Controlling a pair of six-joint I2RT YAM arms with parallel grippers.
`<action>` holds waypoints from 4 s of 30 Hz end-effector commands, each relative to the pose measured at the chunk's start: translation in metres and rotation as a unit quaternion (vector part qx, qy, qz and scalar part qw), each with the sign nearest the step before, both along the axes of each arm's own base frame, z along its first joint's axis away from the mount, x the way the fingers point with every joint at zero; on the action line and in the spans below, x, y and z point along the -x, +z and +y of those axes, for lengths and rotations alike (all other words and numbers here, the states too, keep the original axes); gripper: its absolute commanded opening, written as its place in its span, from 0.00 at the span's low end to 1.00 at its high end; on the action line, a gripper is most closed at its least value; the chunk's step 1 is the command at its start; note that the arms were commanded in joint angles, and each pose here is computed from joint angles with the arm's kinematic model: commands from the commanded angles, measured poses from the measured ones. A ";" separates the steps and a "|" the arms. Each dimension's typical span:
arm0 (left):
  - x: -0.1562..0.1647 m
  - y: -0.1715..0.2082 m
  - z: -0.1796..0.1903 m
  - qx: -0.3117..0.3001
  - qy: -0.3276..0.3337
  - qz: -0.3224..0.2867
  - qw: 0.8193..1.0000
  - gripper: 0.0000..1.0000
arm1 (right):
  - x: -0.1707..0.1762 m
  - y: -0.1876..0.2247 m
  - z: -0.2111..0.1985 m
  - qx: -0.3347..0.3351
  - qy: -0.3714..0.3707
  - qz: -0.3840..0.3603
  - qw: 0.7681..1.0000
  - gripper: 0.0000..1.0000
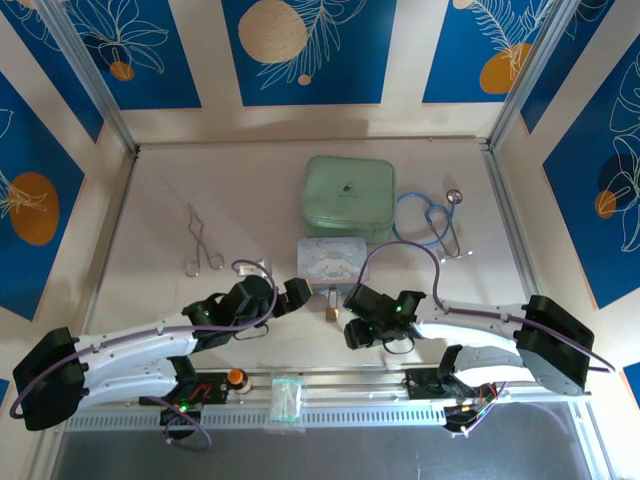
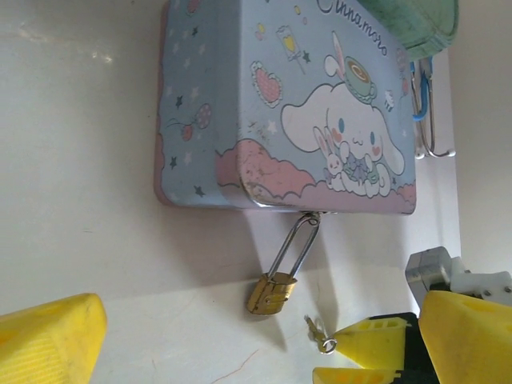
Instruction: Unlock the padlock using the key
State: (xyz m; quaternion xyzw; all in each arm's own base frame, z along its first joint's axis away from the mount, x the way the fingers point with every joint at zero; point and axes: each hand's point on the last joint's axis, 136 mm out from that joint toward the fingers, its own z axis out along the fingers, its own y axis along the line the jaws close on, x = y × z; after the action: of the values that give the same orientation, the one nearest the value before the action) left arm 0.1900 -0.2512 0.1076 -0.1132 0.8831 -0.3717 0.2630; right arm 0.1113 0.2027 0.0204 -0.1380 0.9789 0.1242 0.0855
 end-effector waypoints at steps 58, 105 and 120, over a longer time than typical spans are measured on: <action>0.010 0.012 -0.075 0.034 -0.122 -0.041 0.991 0.61 | -0.020 0.080 0.038 -0.187 0.060 -0.057 0.979 0.00; 0.009 0.048 -0.070 0.154 -0.068 -0.086 0.982 0.00 | -0.047 0.144 0.071 -0.440 0.002 -0.077 0.895 0.88; 0.032 0.141 -0.063 0.251 -0.173 -0.253 0.918 0.00 | -0.035 0.198 0.071 -0.547 0.097 -0.051 0.830 0.50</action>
State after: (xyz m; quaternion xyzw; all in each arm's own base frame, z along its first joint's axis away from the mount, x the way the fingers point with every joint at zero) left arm 0.1652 -0.3152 0.2287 0.0400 0.7020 -0.6188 0.3503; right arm 0.1580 0.2681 0.1959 -0.1254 0.7593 0.6090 0.1922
